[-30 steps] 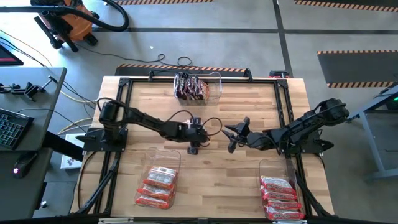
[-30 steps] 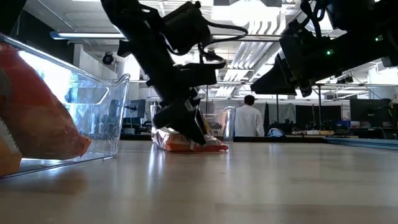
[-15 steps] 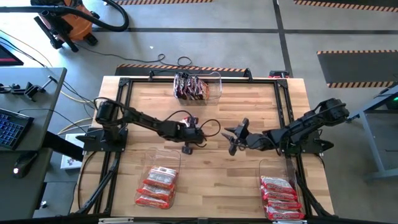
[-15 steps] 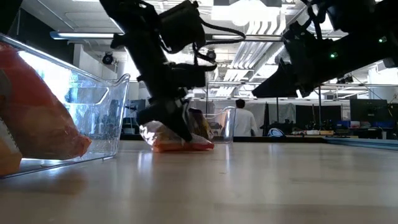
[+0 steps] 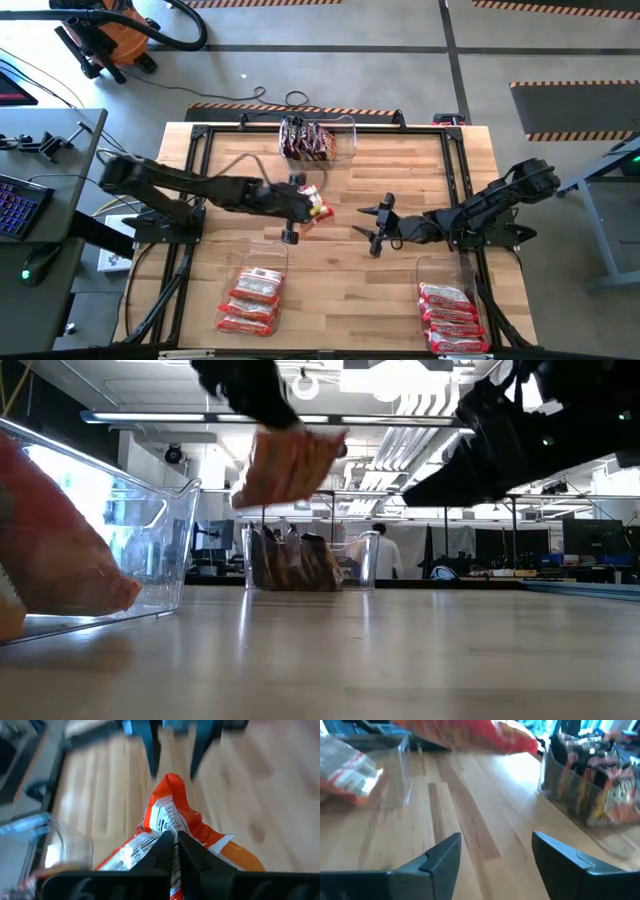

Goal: Sort Maruchan noodles
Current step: Put the orange noodle pack into the bottom left transparent bin

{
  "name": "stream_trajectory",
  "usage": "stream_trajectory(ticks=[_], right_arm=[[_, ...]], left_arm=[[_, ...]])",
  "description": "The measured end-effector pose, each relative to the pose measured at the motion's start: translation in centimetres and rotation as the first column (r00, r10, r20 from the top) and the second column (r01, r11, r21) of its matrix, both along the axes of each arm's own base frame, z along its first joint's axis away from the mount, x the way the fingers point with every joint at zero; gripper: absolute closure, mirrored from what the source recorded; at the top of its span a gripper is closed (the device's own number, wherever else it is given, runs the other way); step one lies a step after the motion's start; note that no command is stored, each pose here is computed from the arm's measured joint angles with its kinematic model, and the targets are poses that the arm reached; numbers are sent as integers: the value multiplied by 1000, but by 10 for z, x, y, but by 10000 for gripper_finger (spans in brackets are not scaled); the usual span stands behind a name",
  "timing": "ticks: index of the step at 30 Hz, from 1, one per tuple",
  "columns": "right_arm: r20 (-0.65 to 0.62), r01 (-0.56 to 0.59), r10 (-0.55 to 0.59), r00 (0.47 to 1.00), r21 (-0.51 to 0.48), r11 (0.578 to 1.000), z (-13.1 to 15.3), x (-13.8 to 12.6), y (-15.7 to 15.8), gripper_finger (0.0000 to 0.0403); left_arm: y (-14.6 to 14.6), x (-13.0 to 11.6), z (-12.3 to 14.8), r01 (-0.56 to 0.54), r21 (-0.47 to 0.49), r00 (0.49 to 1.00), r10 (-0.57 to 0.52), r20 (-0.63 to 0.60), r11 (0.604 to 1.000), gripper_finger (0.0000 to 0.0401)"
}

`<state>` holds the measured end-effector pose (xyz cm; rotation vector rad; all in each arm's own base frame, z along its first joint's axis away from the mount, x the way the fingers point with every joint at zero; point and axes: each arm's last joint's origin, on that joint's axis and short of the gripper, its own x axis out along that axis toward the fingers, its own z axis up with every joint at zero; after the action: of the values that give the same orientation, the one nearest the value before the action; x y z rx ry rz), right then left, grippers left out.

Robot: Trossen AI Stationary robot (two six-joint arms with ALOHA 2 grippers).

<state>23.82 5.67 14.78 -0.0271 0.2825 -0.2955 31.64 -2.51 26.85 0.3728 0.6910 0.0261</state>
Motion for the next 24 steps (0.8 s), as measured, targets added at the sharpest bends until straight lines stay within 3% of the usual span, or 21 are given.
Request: stream_trajectory(ticks=[4, 8, 13, 19, 24], right_arm=[[150, -130, 129, 980, -2, 992, 11, 10, -4, 169], [318, -251, 248, 915, -32, 967, 21, 18, -14, 169], [455, -339, 330, 827, -64, 939, 29, 29, -29, 169], [511, -421, 416, 752, -114, 900, 46, 57, -41, 169], [545, -501, 514, 662, -188, 845, 63, 79, -46, 169]], left_arm=[[0, -19, 30, 59, -49, 988, -52, 145, 997, 401], [-5, -35, 53, 189, -78, 940, -157, 304, 979, 401], [-12, -52, 65, 391, -49, 810, -319, 492, 919, 401], [-17, -61, 67, 558, 25, 631, -443, 637, 830, 401], [-18, -62, 68, 606, 50, 571, -478, 667, 794, 401]])
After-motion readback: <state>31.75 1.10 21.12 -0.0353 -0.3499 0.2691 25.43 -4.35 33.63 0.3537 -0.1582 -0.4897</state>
